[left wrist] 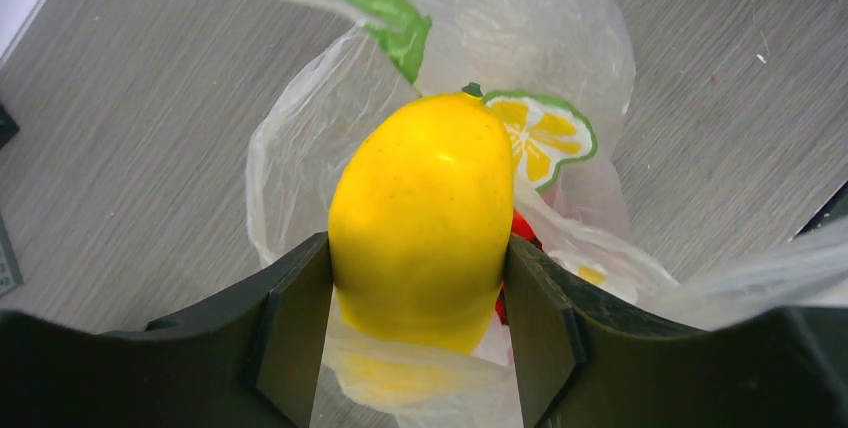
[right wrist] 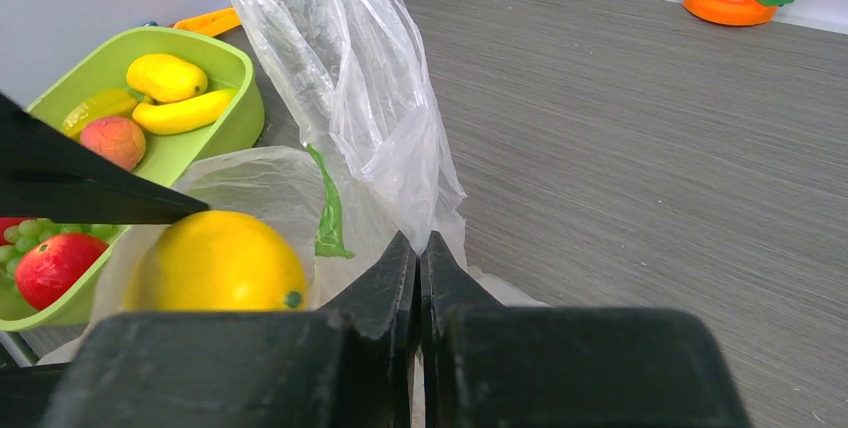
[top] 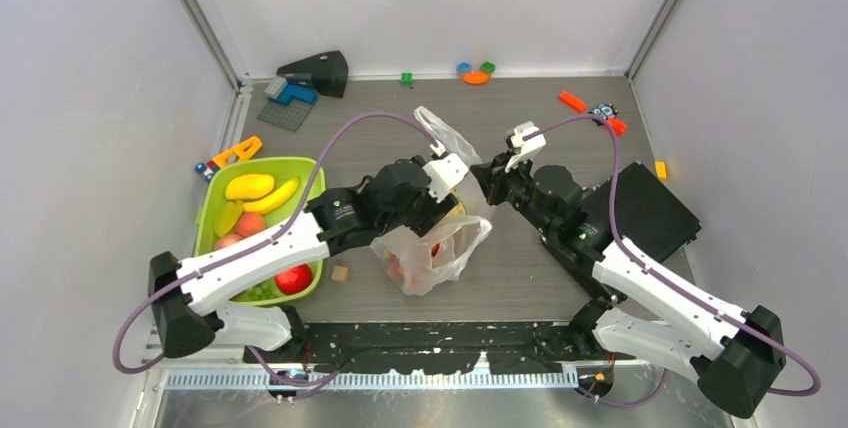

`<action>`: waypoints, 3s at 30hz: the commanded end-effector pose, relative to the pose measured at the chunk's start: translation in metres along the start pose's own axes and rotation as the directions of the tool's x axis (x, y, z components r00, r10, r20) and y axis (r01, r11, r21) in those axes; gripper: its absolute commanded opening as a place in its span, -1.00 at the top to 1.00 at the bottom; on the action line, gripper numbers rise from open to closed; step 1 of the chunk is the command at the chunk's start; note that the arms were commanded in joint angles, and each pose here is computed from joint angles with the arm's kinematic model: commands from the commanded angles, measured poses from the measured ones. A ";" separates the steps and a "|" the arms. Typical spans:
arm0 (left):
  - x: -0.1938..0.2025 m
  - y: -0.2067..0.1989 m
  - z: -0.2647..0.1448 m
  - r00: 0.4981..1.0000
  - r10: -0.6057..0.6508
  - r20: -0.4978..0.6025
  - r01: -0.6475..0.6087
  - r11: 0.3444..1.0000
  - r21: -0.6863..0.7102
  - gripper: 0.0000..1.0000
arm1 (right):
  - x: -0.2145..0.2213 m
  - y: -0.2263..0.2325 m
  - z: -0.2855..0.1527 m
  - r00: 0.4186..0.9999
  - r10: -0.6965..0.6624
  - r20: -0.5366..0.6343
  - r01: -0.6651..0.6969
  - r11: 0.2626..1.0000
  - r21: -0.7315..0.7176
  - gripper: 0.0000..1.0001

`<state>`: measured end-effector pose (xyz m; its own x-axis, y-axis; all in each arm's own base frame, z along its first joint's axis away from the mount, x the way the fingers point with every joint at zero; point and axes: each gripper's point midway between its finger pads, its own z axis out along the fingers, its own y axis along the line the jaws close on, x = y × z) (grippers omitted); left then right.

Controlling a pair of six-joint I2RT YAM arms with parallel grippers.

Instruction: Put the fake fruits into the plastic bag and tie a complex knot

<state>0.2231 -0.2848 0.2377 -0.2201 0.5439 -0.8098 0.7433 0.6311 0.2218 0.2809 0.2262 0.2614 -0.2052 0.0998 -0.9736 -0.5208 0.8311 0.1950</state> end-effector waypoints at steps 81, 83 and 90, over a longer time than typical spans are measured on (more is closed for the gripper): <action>-0.095 -0.058 -0.092 0.907 -0.252 0.338 0.043 0.854 0.519 -0.74 | -0.037 0.008 -0.002 0.995 0.019 0.094 -0.017 1.000 -0.016 0.90; -0.092 -0.062 -0.086 0.913 -0.245 0.326 0.049 0.859 0.509 -0.77 | -0.036 0.007 -0.002 0.996 0.020 0.089 -0.019 1.000 -0.011 0.90; -0.101 -0.080 -0.068 0.913 -0.220 0.343 0.031 0.877 0.480 -0.89 | -0.035 0.007 -0.001 0.997 0.025 0.077 -0.025 1.000 -0.008 0.90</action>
<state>0.1380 -0.3385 0.3306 -0.1906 0.2007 -0.9609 0.9488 0.2887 -0.1279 0.2809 0.2256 0.2653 -0.2037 0.1025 -0.9737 -0.5187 0.8322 0.1961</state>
